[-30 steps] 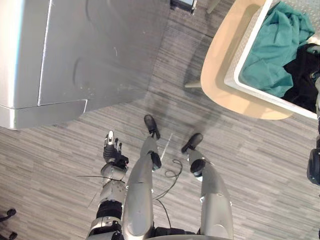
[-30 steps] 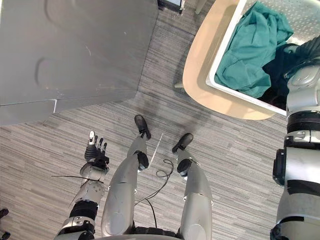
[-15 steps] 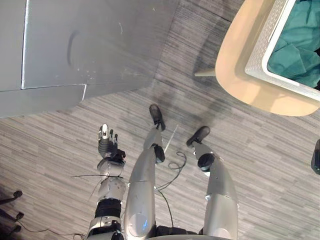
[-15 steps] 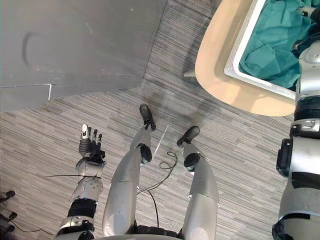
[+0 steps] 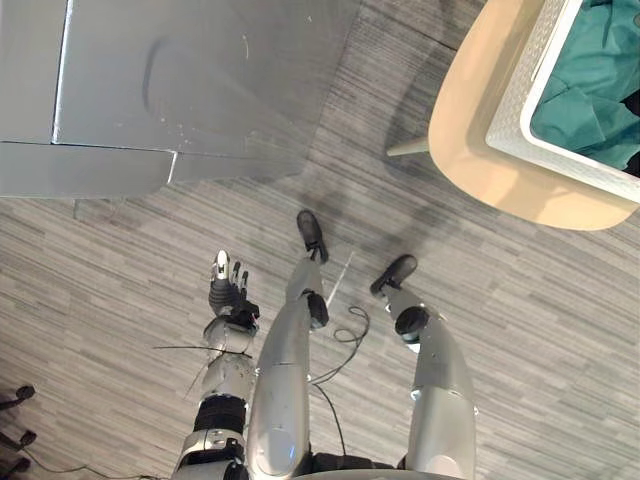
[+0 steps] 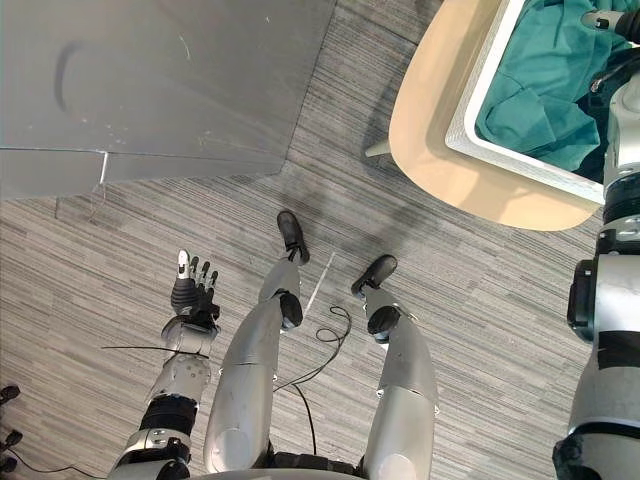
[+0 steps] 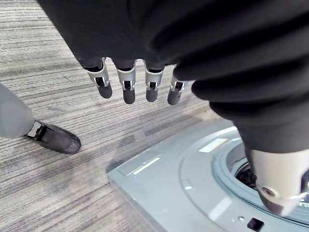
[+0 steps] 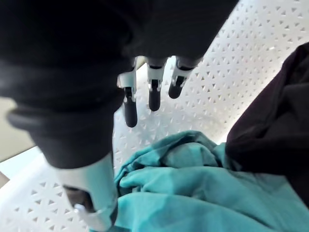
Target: Pick up the laundry basket with both hands and put the clothes into the washing machine.
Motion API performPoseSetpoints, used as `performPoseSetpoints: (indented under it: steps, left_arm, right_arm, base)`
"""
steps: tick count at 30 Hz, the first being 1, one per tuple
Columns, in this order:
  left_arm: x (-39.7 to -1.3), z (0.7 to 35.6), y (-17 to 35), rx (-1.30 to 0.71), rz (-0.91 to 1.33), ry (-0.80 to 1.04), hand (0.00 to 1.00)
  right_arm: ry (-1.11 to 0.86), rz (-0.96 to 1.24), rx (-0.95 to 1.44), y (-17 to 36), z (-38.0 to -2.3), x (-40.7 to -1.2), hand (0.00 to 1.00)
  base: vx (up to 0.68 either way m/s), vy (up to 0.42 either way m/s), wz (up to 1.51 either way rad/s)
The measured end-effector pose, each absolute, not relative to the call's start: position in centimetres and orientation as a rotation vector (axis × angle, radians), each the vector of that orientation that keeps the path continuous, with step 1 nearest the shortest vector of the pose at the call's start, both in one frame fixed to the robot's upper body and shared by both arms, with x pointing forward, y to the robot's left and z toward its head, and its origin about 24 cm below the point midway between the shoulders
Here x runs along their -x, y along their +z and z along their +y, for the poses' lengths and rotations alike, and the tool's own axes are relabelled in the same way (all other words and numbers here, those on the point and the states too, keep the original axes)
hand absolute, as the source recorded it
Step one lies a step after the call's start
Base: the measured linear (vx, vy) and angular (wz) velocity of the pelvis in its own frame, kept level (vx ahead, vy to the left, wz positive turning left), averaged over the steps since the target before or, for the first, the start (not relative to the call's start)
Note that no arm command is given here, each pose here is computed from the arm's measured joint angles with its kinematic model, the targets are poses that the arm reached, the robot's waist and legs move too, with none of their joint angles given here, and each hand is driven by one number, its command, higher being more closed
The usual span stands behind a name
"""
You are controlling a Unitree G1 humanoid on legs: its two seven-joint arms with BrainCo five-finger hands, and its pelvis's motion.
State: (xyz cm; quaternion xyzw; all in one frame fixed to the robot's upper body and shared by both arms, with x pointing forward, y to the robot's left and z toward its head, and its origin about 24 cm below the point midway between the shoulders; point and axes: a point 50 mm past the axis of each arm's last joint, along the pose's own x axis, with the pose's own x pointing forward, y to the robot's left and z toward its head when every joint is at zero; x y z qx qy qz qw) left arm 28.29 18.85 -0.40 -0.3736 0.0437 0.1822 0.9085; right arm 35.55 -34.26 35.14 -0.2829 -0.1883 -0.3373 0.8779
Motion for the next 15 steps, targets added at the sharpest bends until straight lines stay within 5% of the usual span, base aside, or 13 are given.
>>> performPoseSetpoints:
  steps: [9, 15]
  left_arm:
    - [-28.5, 17.0, -1.4, 0.757, 0.173, 0.312, 0.0]
    - [-28.6, 16.4, -1.3, 0.782, 0.183, 0.341, 0.0]
  right_arm:
    - [-0.692, -0.212, 0.783, 32.6, -34.5, -36.6, 0.0]
    - [-0.808, -0.282, 0.671, 31.6, -34.0, -36.5, 0.0]
  base:
    - [0.02, -0.07, 0.01]
    - [0.01, -0.065, 0.02]
